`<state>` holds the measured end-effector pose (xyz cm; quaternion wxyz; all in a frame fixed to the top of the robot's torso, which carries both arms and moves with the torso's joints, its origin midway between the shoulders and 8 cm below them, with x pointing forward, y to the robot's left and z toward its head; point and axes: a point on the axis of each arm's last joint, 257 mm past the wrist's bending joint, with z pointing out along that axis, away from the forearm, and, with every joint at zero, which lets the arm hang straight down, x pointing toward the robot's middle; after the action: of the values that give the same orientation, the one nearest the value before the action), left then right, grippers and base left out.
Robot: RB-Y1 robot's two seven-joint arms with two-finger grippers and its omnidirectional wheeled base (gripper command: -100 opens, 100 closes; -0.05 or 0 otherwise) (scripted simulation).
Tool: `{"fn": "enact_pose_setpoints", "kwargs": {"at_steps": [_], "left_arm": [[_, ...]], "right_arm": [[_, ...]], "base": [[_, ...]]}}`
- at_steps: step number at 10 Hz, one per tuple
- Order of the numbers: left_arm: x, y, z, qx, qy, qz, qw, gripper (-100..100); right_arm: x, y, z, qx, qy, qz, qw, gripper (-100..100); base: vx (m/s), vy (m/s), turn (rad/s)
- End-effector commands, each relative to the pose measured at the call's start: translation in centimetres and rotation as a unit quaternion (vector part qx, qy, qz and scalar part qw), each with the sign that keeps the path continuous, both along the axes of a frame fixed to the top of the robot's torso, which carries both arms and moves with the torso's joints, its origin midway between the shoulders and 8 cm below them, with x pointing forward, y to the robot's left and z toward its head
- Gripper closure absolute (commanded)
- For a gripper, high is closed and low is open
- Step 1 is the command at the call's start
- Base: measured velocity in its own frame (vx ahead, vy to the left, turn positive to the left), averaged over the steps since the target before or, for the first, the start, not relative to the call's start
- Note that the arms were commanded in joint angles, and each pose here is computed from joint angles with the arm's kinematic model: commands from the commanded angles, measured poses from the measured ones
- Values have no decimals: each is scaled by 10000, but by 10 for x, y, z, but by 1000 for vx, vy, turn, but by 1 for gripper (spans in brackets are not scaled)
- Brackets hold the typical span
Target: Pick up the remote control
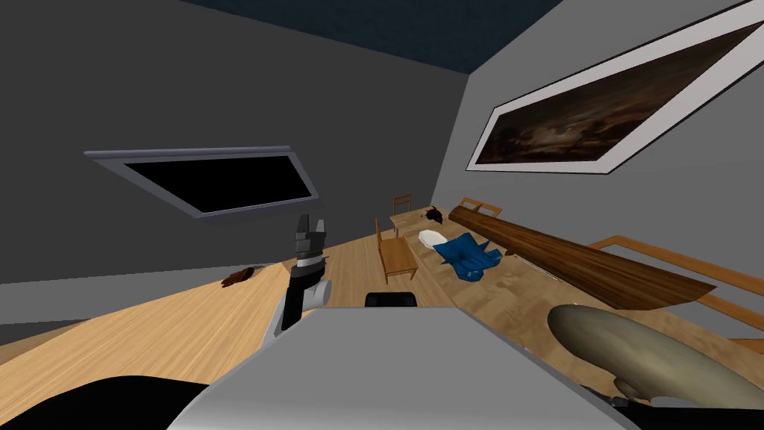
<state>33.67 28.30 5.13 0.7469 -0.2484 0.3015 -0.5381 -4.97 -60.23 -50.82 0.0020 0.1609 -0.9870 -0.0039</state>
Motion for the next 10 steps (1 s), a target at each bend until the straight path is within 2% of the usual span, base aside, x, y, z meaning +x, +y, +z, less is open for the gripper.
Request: {"fn": "enact_pose_setpoints", "kwargs": {"at_steps": [1, 2, 3, 4, 5, 6, 7, 8, 9, 10], "left_arm": [[0, 0, 0, 0, 0, 0, 10000, 0], [0, 0, 0, 0, 0, 0, 10000, 0], [0, 0, 0, 0, 0, 0, 10000, 0], [0, 0, 0, 0, 0, 0, 10000, 0], [0, 0, 0, 0, 0, 0, 10000, 0], [0, 0, 0, 0, 0, 0, 10000, 0], [0, 0, 0, 0, 0, 0, 10000, 0], [0, 0, 0, 0, 0, 0, 10000, 0], [0, 0, 0, 0, 0, 0, 10000, 0], [0, 0, 0, 0, 0, 0, 10000, 0]], "right_arm": [[-13, -1, 3, -8, -26, -25, 10000, 100], [-16, -1, 3, -7, -8, 96, 10000, 100], [-28, -3, 6, -20, -30, 5, 10000, 100], [-30, -3, 7, -20, -13, 128, 9999, 100], [-42, -5, 10, -40, -39, 24, 10000, 100], [-45, -5, 11, -41, -19, 152, 9999, 100], [-59, -7, 15, -71, -29, 33, 10000, 100], [-60, -7, 16, -72, -24, 172, 9998, 100], [-70, -11, 20, -113, -65, 82, 9999, 100], [-75, -10, 21, -113, -27, 216, 9997, 100]], "base": [[94, 11, -42], [87, 9, -34], [98, 2, -30], [83, 5, -28], [115, -8, -50], [96, 2, -28], [100, 7, -33], [74, 7, -33], [88, 17, -38], [82, 14, -29]]}}
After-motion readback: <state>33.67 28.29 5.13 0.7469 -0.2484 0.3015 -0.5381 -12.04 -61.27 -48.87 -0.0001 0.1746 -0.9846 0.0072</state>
